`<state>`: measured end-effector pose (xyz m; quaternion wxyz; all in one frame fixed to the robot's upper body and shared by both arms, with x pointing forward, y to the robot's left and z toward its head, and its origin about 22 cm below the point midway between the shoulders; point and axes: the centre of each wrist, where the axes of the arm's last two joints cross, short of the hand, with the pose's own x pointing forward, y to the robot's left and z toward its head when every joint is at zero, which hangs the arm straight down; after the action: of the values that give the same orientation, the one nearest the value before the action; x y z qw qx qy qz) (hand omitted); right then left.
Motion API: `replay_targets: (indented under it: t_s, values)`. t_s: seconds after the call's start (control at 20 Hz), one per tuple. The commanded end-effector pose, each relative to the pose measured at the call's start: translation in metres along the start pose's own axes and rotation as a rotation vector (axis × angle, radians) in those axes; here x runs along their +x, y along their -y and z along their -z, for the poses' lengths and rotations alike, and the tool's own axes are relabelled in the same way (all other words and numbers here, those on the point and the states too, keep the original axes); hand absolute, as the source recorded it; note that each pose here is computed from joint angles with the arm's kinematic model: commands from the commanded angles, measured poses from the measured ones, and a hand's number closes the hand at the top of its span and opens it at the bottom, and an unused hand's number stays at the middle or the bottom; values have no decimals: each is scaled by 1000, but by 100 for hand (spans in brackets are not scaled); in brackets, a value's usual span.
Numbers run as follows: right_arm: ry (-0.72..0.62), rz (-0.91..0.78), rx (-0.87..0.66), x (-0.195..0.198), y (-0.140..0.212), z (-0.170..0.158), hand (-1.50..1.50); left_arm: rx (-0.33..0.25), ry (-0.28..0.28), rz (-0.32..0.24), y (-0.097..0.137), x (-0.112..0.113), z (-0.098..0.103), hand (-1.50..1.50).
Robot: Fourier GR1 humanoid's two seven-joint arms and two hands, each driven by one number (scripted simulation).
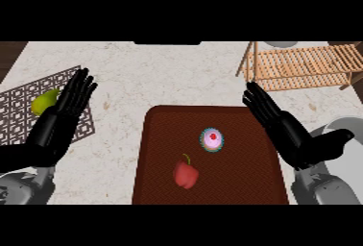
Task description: Pick the cupcake from the tray and place it in the tiered shelf
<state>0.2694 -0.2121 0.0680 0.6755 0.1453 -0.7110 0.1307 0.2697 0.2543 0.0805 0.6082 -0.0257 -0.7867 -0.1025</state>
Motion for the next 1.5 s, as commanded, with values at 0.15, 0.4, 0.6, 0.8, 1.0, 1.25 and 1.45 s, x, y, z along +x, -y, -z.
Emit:
replay_targets:
  t_s: [0.15, 0.4, 0.6, 0.8, 1.0, 1.25, 1.45]
  values:
    - [83, -78, 293, 26, -29, 54, 150, 202, -86, 41, -4, -13, -1, 0]
    - [-10, 57, 138, 9, -39, 97, -150, 290, -220, 31, -9, -25, -8, 0]
    - [129, 118, 332, 5, 17, 98, -150, 326, -212, 53, -21, -30, -17, 0]
    - [132, -90, 529, 52, 38, 99, -150, 321, -223, 57, -8, -28, -24, 0]
    - [48, -434, 693, 97, 26, 104, -150, 351, -225, 36, -9, -20, -8, 0]
    - [62, -805, 752, 140, -24, 97, -150, 340, -252, 50, -5, -31, -29, 0]
    - [53, -1059, 735, 147, -56, 82, -150, 351, -255, 44, -17, -30, -20, 0]
